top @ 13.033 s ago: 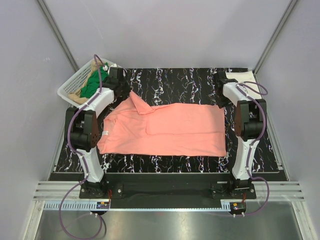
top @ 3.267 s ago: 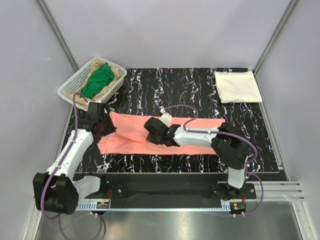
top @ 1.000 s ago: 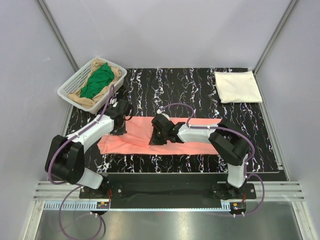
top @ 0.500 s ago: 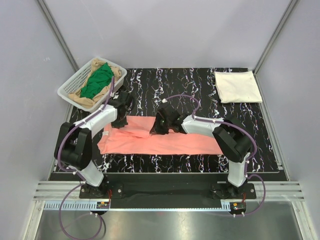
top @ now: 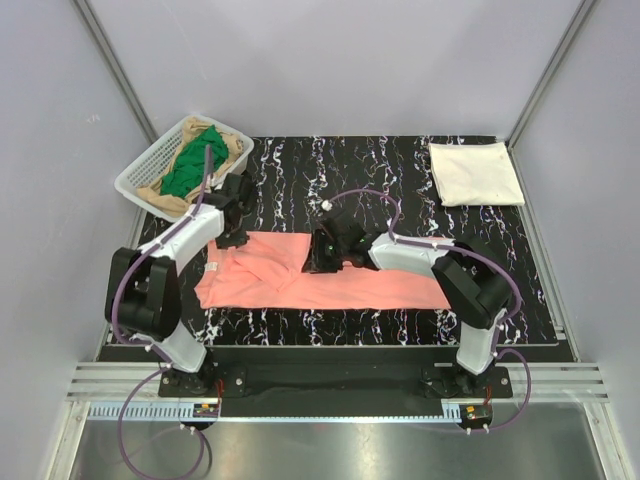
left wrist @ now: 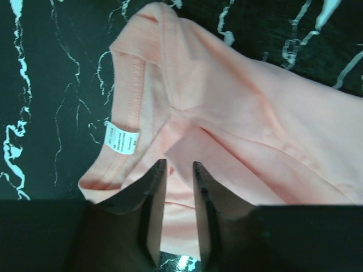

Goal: Fold and stack the t-shirts
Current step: Fold the tshirt

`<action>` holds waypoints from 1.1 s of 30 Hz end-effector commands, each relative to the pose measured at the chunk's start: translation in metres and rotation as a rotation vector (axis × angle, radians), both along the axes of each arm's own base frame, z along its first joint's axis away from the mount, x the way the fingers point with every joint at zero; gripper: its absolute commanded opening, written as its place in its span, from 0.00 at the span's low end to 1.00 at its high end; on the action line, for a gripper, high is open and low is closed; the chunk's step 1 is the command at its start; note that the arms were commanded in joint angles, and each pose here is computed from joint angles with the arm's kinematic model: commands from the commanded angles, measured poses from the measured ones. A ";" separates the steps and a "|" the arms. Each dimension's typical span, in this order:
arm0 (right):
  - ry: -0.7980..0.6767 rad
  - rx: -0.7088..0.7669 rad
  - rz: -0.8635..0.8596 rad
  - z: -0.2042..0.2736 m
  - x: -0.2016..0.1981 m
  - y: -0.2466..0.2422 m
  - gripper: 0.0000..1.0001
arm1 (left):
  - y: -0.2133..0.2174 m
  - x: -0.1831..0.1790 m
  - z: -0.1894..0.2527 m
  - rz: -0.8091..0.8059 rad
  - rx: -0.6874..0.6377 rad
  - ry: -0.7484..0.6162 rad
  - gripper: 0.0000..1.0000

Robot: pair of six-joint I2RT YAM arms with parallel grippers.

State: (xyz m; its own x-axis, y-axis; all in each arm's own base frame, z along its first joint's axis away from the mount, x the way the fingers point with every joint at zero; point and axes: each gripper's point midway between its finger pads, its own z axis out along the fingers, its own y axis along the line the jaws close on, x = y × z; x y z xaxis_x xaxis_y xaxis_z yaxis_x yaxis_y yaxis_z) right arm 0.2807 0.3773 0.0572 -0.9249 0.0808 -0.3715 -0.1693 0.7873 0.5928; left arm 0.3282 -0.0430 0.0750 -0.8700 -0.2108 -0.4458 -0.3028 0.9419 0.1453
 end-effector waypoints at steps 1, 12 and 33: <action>-0.129 -0.002 0.149 0.022 -0.015 0.001 0.38 | -0.017 0.002 0.027 -0.043 -0.105 -0.097 0.32; -0.571 -0.286 0.446 0.021 -0.026 0.054 0.39 | 0.000 -0.007 0.034 0.042 -0.474 -0.188 0.48; -0.665 -0.398 0.605 -0.017 -0.039 0.092 0.42 | 0.007 -0.007 -0.002 0.113 -0.525 -0.155 0.52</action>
State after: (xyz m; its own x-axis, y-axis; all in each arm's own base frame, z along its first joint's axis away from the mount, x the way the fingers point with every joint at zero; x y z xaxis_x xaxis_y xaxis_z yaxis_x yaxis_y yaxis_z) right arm 0.2385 0.4566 0.0298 -0.4021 -0.5901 -0.7001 -0.8048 0.5923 -0.0370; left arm 0.3125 -0.0375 0.0699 -0.7830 -0.5162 -0.3470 -0.3886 0.8416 -0.3751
